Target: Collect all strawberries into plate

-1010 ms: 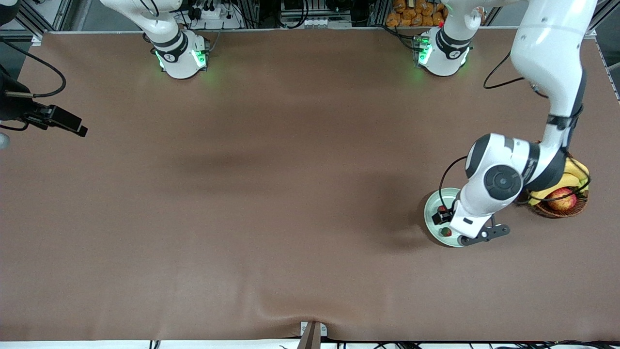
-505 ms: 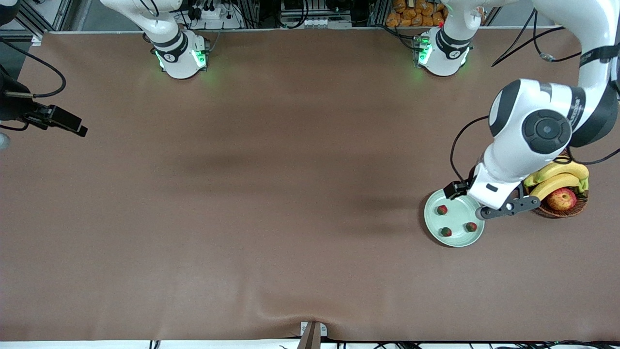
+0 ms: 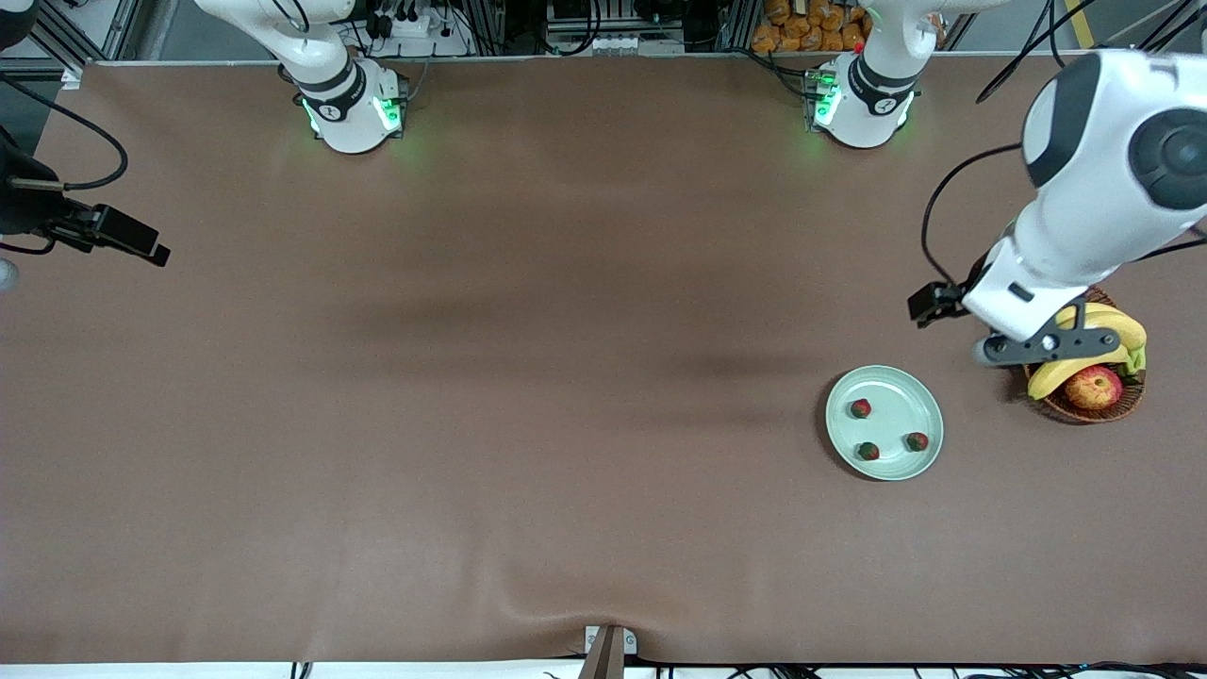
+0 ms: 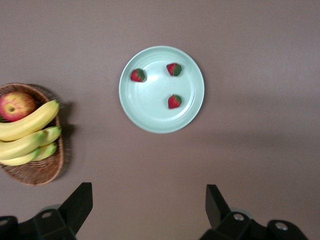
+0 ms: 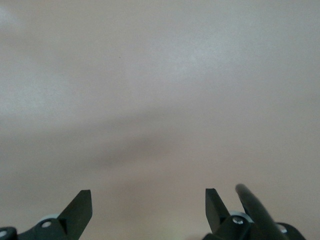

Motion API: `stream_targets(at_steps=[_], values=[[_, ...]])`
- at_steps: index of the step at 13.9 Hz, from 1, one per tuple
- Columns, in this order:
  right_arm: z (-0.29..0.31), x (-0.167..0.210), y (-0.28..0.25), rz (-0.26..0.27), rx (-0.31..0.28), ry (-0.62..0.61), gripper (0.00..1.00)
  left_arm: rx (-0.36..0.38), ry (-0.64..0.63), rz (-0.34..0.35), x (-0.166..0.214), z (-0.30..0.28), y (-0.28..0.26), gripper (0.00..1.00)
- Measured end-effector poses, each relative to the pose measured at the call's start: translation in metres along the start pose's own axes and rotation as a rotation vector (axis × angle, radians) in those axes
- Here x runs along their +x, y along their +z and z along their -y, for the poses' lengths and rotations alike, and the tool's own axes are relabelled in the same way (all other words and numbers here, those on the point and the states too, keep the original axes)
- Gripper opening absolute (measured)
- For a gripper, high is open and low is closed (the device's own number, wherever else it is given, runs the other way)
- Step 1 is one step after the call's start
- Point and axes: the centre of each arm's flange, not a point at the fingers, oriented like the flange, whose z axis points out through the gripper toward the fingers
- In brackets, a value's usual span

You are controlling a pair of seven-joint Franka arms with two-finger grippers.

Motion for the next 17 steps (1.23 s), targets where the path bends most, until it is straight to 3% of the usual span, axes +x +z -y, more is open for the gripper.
stream_targets(at_steps=[8,17], values=[[0.001,0.0,0.0,0.0,0.0,-0.002,1.0,0.02,0.137,0.041,-0.039,0.005,-0.045,1.0],[0.002,0.0,0.0,0.0,0.001,-0.003,1.0,-0.077,0.134,0.009,-0.041,0.002,-0.077,1.0]])
